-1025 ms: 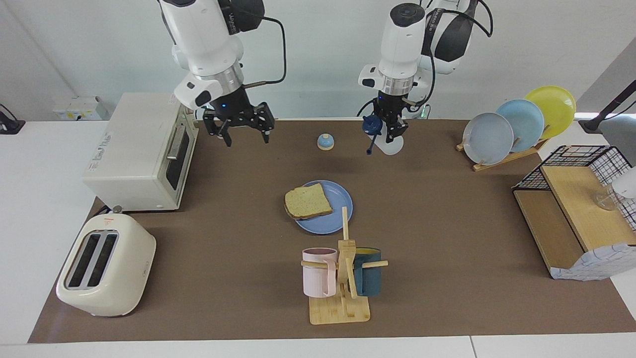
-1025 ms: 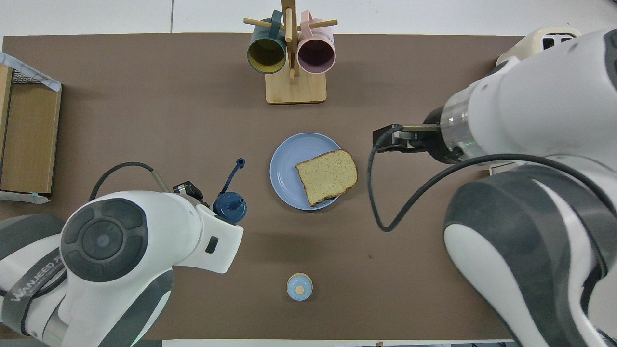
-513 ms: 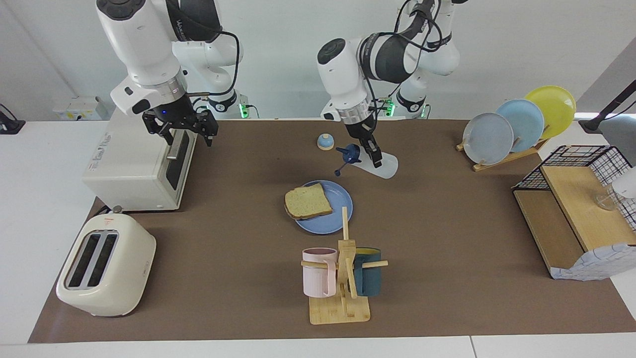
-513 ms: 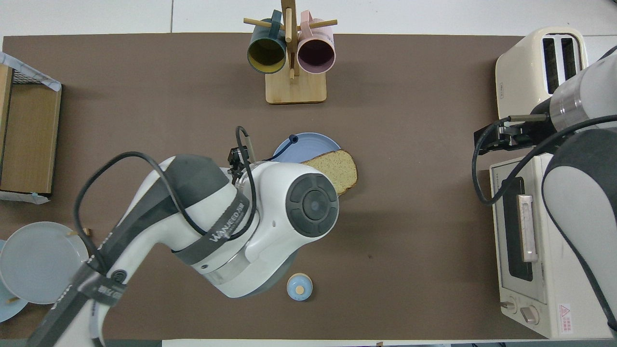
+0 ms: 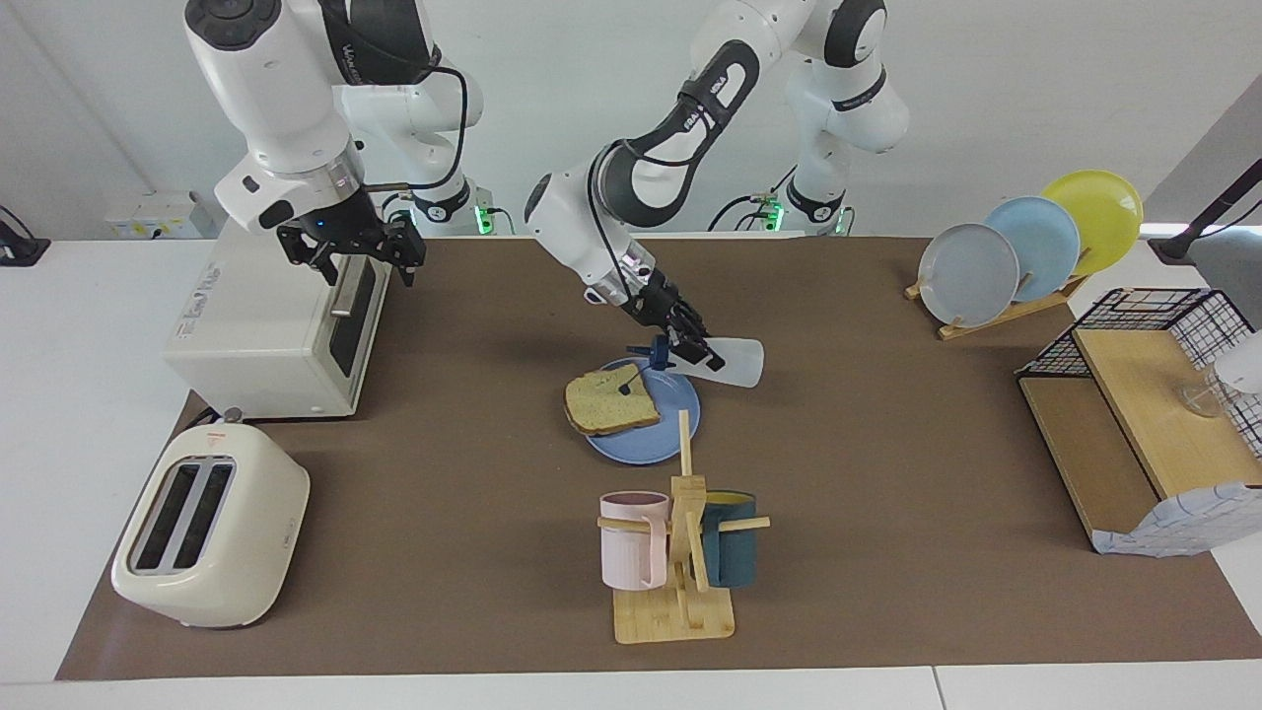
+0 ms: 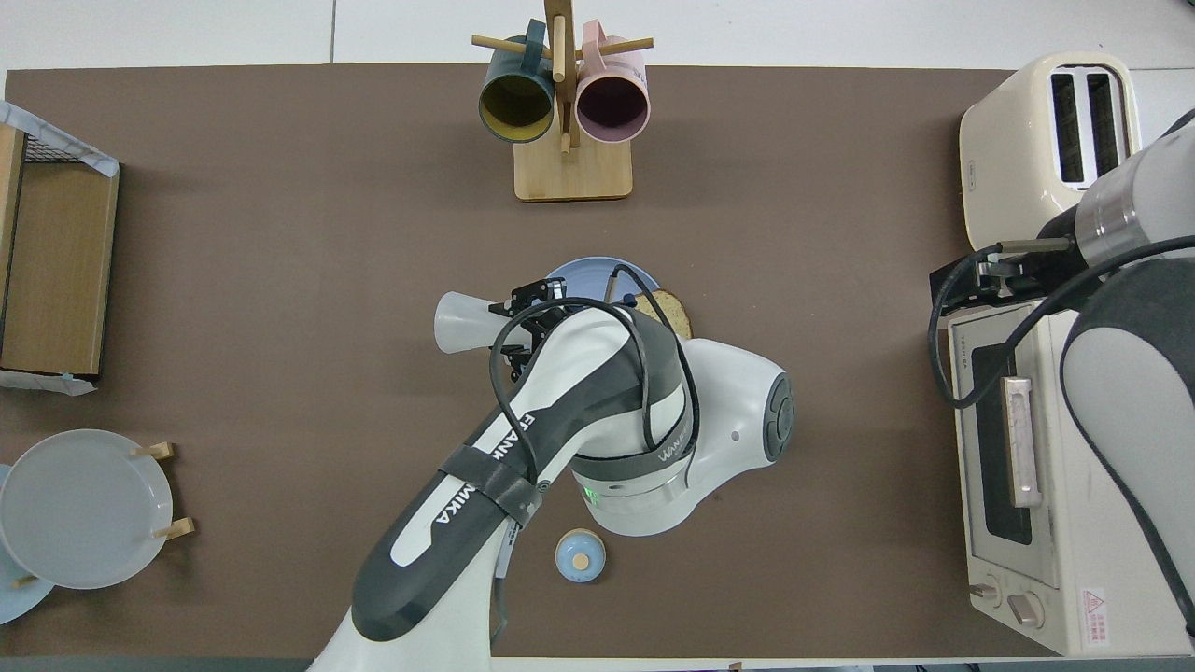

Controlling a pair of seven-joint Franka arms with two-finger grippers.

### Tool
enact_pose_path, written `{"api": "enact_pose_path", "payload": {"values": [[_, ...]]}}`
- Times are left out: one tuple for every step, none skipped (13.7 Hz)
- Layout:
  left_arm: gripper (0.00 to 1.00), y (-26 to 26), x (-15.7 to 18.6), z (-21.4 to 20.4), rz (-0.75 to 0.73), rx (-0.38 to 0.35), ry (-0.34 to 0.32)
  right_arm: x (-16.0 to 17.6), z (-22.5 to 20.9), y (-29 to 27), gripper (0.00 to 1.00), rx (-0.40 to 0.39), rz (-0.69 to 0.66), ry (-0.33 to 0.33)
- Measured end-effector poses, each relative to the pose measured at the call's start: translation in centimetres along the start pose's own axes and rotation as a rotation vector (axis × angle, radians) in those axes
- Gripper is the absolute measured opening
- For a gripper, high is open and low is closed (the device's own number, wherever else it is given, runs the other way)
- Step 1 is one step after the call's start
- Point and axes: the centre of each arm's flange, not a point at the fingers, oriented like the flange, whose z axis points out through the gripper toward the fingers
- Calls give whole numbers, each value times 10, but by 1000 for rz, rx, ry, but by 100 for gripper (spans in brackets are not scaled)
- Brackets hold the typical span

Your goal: Put bread on plate and add seasoning

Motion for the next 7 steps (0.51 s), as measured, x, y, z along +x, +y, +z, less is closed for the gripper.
{"api": "enact_pose_path", "payload": {"values": [[41,-1,-1,-1,1,19,-15,0,0,1,100,2,2,-1],[41,0,-1,-1,11,38,-47,0,0,2,100,6,4,-1],[41,5,6,2,28,63,-96,0,0,2,100,10,6,-2],[41,12,21,5,49,95,-150,0,0,3,100,11,7,-2],[41,19,39,10,70,135,-212,0,0,3,100,11,8,-2],[41,26,57,15,88,180,-267,0,0,4,100,11,9,-2],[41,32,71,19,102,229,-321,1,0,8,100,12,9,-1]]}}
